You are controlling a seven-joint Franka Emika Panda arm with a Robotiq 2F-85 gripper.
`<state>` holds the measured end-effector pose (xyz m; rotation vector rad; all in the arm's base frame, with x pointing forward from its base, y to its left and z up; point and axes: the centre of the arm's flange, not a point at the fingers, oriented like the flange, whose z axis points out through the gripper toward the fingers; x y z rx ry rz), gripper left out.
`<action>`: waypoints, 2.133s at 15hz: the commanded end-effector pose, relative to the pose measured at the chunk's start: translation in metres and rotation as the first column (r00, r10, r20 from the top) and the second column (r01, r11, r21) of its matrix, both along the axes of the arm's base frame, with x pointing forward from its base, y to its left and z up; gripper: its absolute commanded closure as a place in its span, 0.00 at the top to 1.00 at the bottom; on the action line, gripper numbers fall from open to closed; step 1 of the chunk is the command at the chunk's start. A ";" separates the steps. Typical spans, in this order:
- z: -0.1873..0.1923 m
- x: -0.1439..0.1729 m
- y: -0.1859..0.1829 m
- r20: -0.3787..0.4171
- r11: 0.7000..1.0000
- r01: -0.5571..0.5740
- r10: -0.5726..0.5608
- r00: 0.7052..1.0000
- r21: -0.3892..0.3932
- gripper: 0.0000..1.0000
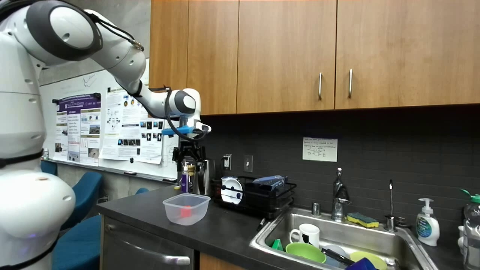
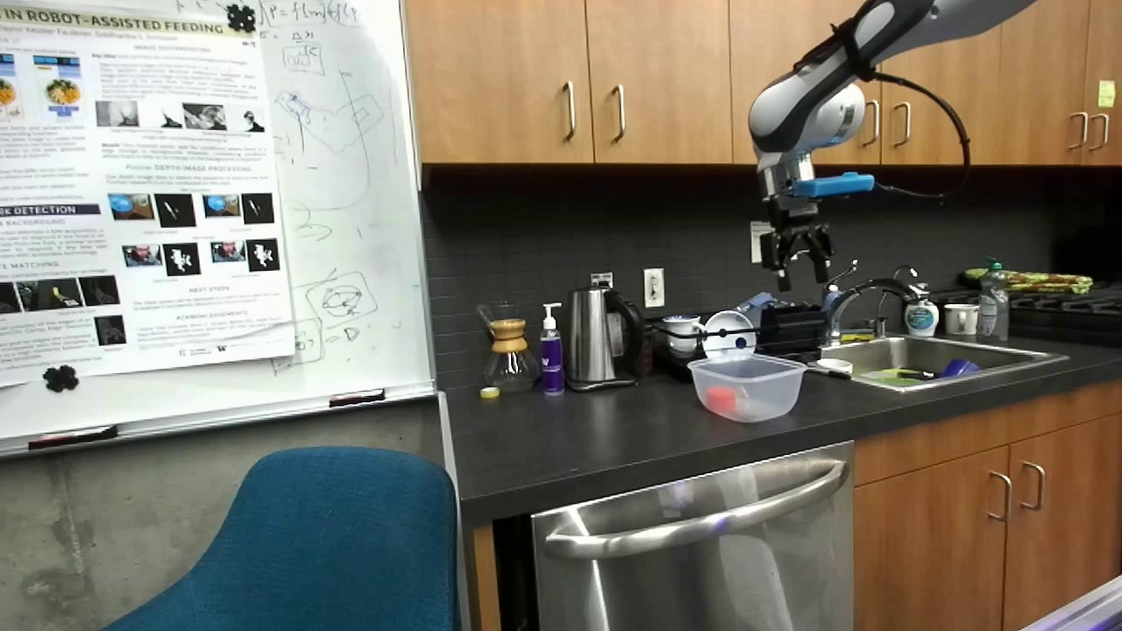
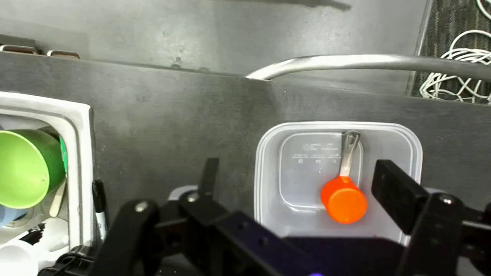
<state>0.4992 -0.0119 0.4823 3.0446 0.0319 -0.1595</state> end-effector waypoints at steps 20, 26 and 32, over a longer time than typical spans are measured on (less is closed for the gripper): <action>-0.007 0.080 0.051 0.100 1.000 -0.018 0.018 0.995 0.003 1.00; -0.042 0.095 0.045 0.036 0.999 -0.014 0.013 0.999 0.030 1.00; -0.064 0.105 0.040 0.005 0.999 0.005 -0.005 1.000 0.043 1.00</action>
